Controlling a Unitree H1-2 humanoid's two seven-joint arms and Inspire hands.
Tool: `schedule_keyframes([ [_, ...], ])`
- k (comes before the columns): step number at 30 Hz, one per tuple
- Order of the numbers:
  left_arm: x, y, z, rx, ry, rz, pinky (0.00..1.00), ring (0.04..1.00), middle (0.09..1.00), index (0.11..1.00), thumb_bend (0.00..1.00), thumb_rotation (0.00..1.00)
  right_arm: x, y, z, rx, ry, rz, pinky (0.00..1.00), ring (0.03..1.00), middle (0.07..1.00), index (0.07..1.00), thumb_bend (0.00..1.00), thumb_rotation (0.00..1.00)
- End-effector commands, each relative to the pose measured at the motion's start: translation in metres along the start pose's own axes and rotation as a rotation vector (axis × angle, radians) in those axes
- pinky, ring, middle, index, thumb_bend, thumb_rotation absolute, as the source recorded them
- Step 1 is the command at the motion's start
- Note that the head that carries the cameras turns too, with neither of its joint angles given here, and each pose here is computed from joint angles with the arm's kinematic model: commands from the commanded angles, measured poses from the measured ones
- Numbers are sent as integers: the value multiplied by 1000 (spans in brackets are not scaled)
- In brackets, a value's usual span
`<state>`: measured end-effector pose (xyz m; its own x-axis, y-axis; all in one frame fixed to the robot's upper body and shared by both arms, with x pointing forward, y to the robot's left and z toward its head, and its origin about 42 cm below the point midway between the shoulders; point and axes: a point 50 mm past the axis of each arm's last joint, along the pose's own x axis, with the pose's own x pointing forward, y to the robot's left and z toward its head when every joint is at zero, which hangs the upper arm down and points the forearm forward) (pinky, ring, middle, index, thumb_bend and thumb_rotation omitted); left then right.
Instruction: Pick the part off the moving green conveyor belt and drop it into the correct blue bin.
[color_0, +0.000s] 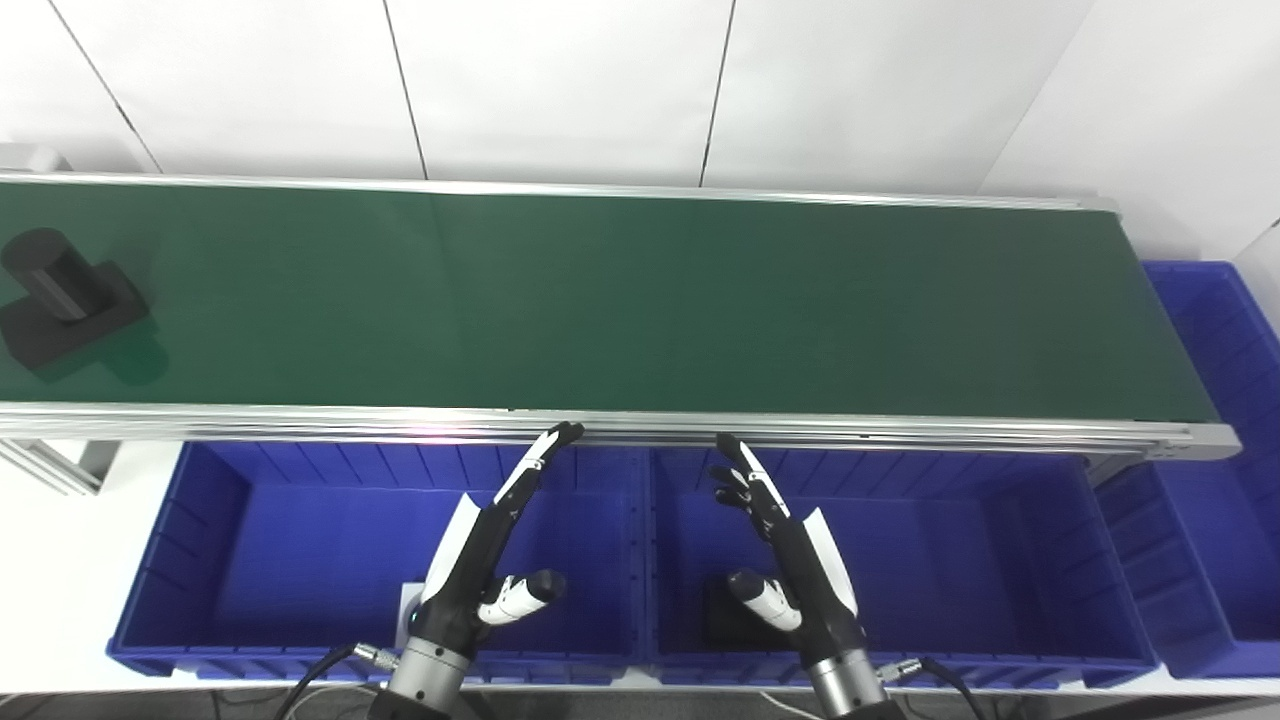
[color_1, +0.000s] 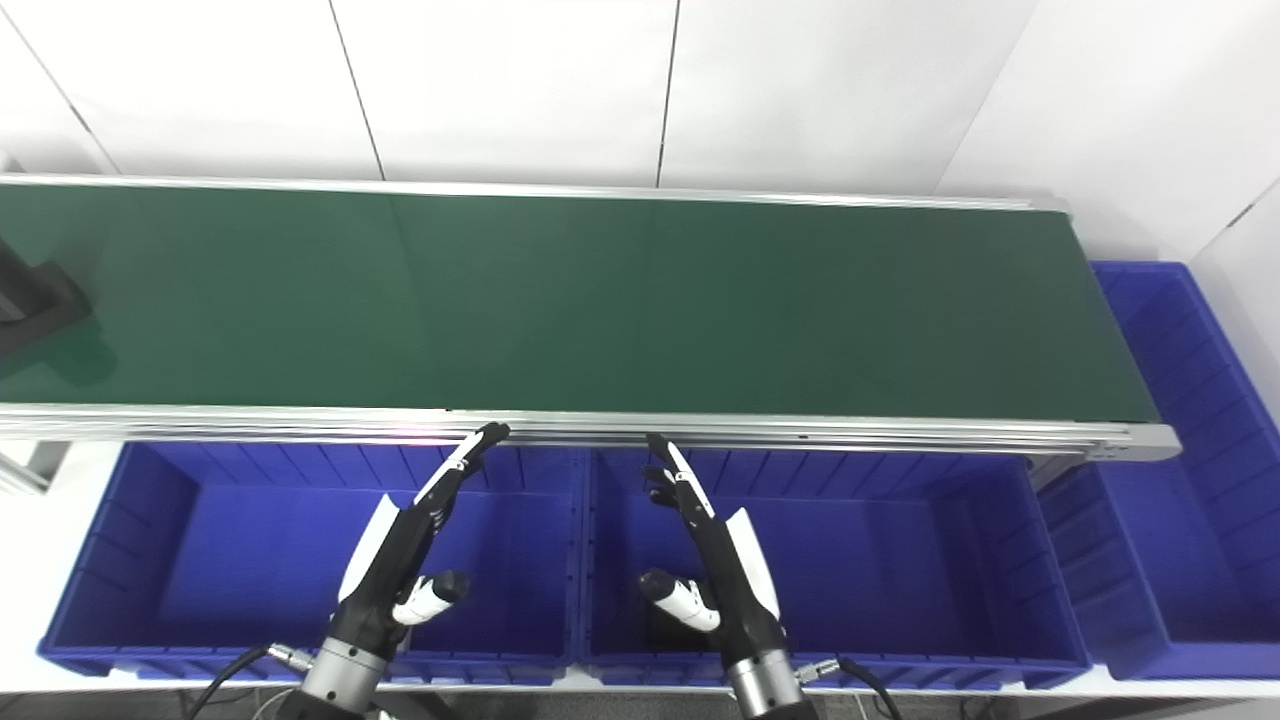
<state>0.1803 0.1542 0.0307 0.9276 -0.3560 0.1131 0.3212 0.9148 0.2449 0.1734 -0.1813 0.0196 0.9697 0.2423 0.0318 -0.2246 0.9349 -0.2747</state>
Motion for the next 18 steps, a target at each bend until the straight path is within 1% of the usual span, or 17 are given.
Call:
schedule_keyframes([
  [1, 8, 3, 5, -5, -37, 14, 905, 947, 950, 896, 938, 1000, 4, -2, 9, 11, -70, -16, 820, 891, 960, 962, 950, 1000],
  [11, 8, 2, 5, -7, -36, 16, 899, 939, 943, 896, 940, 1000, 4, -2, 8, 10, -69, -16, 817, 888, 959, 962, 934, 1000],
  [18, 8, 0, 3, 5, -35, 18, 891, 936, 943, 909, 942, 1000, 3, -2, 7, 11, -64, -18, 814, 892, 958, 962, 944, 1000],
])
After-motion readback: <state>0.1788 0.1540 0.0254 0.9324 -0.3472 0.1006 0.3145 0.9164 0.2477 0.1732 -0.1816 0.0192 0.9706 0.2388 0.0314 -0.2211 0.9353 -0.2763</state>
